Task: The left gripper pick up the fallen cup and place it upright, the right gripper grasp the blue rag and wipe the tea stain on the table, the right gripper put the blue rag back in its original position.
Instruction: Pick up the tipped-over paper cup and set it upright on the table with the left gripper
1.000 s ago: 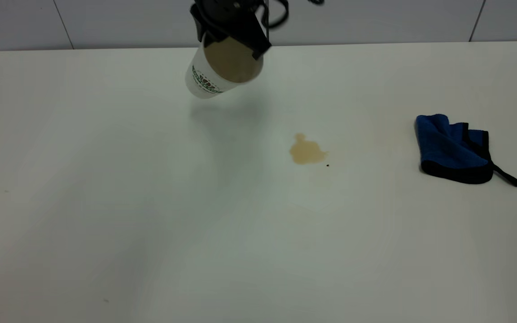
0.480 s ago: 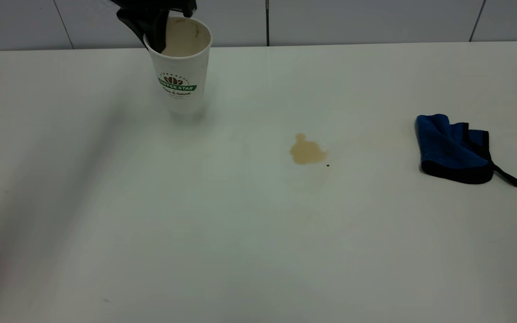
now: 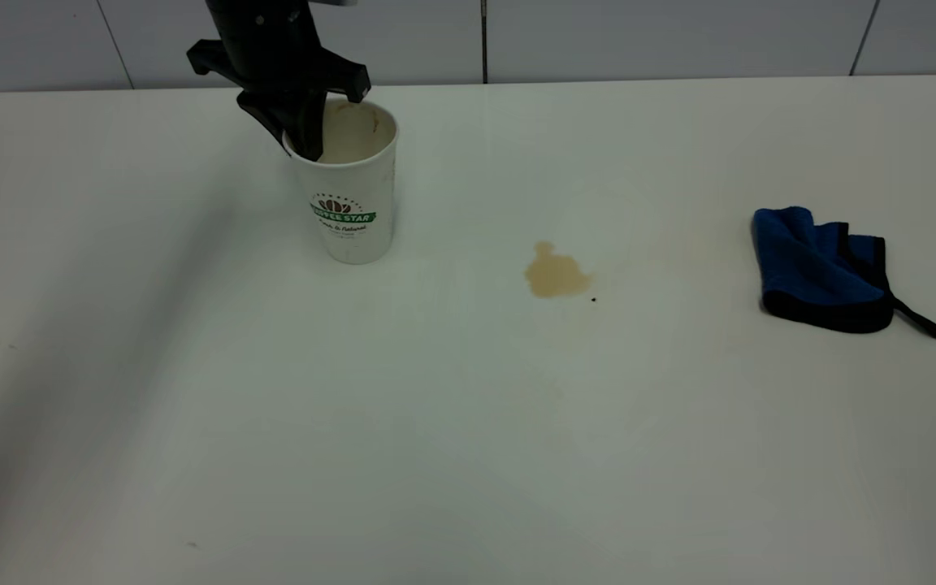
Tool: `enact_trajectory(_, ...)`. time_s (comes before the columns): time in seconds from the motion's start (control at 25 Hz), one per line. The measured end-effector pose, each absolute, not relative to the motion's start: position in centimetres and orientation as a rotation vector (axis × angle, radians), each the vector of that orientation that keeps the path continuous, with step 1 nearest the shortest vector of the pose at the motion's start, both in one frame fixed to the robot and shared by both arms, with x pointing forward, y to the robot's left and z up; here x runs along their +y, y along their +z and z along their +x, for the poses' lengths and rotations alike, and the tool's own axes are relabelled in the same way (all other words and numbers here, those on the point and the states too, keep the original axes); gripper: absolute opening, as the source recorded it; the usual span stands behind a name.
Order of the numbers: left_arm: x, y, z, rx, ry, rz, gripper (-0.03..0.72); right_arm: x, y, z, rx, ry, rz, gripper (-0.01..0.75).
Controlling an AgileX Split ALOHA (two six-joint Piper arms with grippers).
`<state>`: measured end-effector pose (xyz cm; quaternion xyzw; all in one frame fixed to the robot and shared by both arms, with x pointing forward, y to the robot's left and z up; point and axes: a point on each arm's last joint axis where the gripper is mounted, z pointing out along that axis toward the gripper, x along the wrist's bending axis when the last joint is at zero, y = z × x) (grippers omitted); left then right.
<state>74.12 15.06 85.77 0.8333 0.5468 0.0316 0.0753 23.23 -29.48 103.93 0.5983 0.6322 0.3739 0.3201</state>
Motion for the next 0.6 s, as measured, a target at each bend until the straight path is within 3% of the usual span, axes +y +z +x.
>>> enact_trajectory(0.24, 15.0, 85.2, 74.2, 1.637, 0.097, 2.496, 0.100, -29.5, 103.9, 23.2, 1.662, 0.983, 1.573, 0.553)
enact_trajectory(0.6, 15.0, 87.2, 74.3, 1.621, 0.130, 2.476, 0.399, -29.5, 103.9, 23.2, 1.662, 0.983, 1.573, 0.553)
